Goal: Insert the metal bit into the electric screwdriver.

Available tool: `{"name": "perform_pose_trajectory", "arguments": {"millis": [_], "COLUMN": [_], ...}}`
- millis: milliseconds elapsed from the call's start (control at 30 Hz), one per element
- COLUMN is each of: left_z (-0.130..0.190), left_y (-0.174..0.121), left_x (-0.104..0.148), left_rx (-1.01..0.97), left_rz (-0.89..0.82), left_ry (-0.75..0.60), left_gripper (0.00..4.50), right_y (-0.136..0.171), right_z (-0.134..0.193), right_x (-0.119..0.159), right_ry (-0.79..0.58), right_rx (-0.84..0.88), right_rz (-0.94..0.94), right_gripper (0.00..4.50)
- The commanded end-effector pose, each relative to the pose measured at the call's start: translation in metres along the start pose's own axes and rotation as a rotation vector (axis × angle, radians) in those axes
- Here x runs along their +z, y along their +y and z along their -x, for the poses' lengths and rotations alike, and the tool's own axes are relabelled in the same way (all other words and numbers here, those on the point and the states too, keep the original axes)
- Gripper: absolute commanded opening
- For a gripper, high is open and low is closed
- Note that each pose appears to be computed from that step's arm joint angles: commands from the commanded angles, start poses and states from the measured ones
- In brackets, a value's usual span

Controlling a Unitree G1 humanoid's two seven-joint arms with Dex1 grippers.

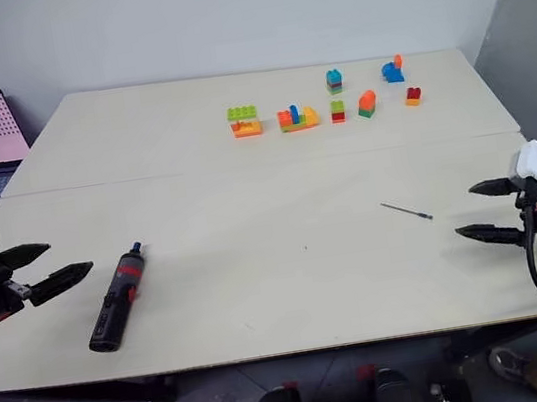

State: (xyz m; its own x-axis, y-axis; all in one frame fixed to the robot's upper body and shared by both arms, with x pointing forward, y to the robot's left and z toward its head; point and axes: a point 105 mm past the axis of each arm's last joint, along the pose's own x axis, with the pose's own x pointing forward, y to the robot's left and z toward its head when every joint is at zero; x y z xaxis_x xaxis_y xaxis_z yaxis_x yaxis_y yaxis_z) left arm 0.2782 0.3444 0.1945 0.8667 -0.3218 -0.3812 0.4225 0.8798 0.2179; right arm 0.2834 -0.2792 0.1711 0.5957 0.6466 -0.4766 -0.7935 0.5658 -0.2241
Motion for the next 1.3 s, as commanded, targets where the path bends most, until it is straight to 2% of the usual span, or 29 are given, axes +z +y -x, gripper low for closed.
{"name": "perform_pose_trajectory", "arguments": {"millis": [33,333,500,633,800,1000,1300], "left_z": [0.001,-0.007,-0.011,-0.012,-0.014,-0.024,-0.044], "left_y": [0.003,0.006,0.005,0.004,0.001,0.01,0.0], "left_x": [0.013,0.011,0.022,0.005,0.007,-0.01,-0.015], "left_rx": [0.004,0.044,0.088,0.138,0.137,0.216,0.221], "left_rz": [-0.037,-0.03,0.029,0.024,0.128,0.224,0.243], "left_ry": [-0.03,-0.006,-0.066,0.095,0.114,0.218,0.35], "left_gripper": [4.5,4.5,4.5,4.5,4.5,4.5,4.5], "right_y": [-0.002,0.001,0.004,0.014,0.032,0.047,0.072], "right_z": [0.006,0.002,-0.008,-0.021,-0.037,-0.056,-0.072], "right_x": [0.012,0.012,0.014,0.028,0.044,0.074,0.103], "right_ry": [-0.023,-0.021,-0.043,-0.123,-0.172,-0.29,-0.379], "right_rx": [-0.021,-0.01,0.002,0.057,0.181,0.299,0.484], "right_rz": [0.054,0.067,0.085,0.114,0.16,0.247,0.302], "right_gripper": [4.43,4.43,4.43,4.43,4.43,4.43,4.43]}}
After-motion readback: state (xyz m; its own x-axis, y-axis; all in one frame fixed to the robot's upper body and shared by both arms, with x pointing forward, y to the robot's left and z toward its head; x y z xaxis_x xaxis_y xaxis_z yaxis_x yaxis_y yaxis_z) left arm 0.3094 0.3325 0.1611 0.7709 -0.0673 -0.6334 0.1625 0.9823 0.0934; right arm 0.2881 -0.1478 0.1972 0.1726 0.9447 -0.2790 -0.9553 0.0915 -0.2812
